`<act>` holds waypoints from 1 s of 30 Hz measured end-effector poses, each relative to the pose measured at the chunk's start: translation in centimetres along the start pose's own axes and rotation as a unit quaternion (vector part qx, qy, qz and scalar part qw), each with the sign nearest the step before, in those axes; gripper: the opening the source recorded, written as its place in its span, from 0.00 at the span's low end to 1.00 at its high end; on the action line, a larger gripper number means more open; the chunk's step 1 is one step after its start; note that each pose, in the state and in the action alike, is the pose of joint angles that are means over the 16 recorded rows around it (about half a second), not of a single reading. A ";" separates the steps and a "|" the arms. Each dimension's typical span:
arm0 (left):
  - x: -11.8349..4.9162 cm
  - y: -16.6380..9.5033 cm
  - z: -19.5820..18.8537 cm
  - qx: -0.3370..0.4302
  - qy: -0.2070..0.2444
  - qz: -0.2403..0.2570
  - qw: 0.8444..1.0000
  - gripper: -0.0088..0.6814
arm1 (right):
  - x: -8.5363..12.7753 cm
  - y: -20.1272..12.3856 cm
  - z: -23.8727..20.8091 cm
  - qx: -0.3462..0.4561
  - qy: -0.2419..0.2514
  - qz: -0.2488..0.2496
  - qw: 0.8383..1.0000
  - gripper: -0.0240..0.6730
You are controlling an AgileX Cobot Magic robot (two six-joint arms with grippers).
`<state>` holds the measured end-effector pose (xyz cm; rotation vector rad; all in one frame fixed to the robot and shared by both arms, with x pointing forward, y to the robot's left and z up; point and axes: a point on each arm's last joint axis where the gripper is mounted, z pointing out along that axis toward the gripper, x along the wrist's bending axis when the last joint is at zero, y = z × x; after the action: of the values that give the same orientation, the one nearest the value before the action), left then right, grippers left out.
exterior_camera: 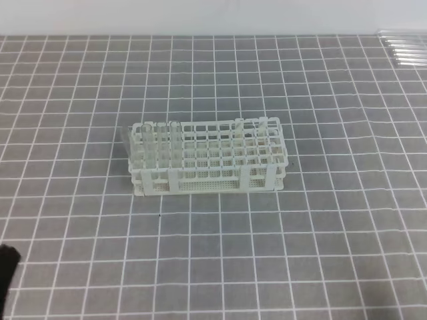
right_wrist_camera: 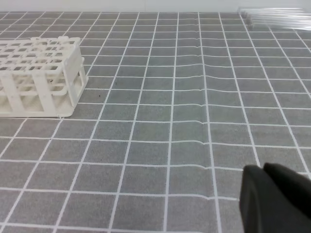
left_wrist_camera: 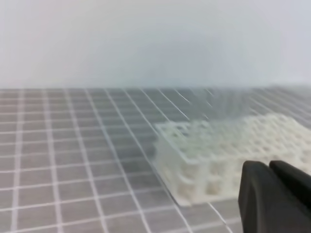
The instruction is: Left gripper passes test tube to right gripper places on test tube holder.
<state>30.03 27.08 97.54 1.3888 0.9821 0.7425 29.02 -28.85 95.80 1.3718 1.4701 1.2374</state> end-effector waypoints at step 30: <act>1.9 -1.2 -1.6 0.036 0.159 0.027 0.986 0.01 | 0.0 0.0 0.0 -0.001 0.001 0.002 1.000 0.02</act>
<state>29.25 29.40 96.23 1.3900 1.2329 0.9984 29.03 -28.84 95.82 1.3730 1.4675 1.2415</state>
